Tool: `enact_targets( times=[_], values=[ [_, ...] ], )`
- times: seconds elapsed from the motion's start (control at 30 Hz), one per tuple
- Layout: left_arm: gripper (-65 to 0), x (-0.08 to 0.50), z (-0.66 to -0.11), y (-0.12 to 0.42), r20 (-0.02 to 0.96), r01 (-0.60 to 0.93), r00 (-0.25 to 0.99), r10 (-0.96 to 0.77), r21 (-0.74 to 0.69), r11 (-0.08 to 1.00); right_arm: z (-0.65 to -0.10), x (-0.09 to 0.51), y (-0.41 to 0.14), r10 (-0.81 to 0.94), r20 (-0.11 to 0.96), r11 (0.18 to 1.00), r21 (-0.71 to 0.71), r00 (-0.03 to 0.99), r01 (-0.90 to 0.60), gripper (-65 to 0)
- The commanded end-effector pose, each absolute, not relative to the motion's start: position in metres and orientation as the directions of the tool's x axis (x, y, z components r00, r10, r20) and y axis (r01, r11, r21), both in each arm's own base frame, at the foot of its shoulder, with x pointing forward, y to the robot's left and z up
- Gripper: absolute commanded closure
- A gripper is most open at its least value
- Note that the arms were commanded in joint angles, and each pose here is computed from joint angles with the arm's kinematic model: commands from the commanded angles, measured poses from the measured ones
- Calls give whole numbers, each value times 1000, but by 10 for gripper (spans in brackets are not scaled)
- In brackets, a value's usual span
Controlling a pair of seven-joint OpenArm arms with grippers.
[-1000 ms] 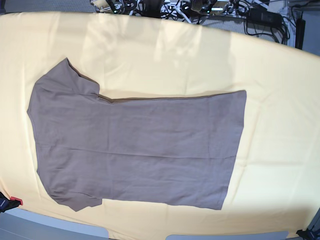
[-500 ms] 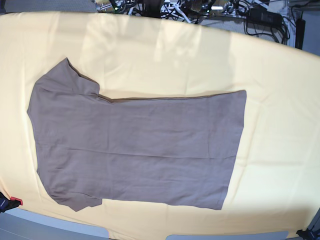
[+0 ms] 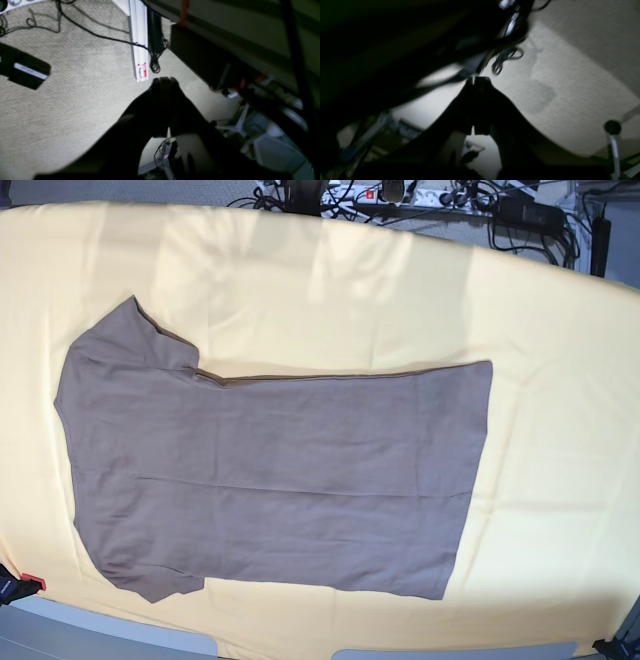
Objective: Fold the T-shirt properly
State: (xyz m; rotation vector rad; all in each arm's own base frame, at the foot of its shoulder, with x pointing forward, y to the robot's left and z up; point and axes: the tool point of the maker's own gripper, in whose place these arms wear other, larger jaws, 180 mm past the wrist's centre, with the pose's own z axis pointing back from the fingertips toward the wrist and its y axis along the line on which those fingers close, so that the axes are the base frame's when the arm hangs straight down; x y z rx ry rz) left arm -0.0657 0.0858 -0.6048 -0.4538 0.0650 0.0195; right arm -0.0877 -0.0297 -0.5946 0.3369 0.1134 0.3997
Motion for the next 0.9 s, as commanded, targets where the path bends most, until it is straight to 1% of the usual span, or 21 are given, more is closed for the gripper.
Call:
enact_targets(
  times=[0.0,0.27,0.43,0.63,0.73,0.87],
  values=[
    [0,-82,-598,88,-89,-36,996,-4,-447,894,-586,-98,-25,398,-47,862,361,916,-356,0],
    [0,-104,-557,114,-75,45,993,-90,-462,886,-533,-126,-41,436,6,837,365,900,-407,0],
    [0,-110,-525,119,-22,126,987,-156,-481,868,-493,-140,-53,455,40,827,353,890,-438,0],
    [0,-108,-481,111,51,237,968,-246,-508,828,-449,-135,-67,464,63,837,296,883,-461,0],
    [0,-94,-461,113,108,256,966,-234,-494,831,-429,-123,-74,499,106,830,226,860,-510,0],
    [0,-61,-434,120,214,288,954,-210,-453,844,-406,-96,-97,532,154,837,55,832,-545,0]
  ],
)
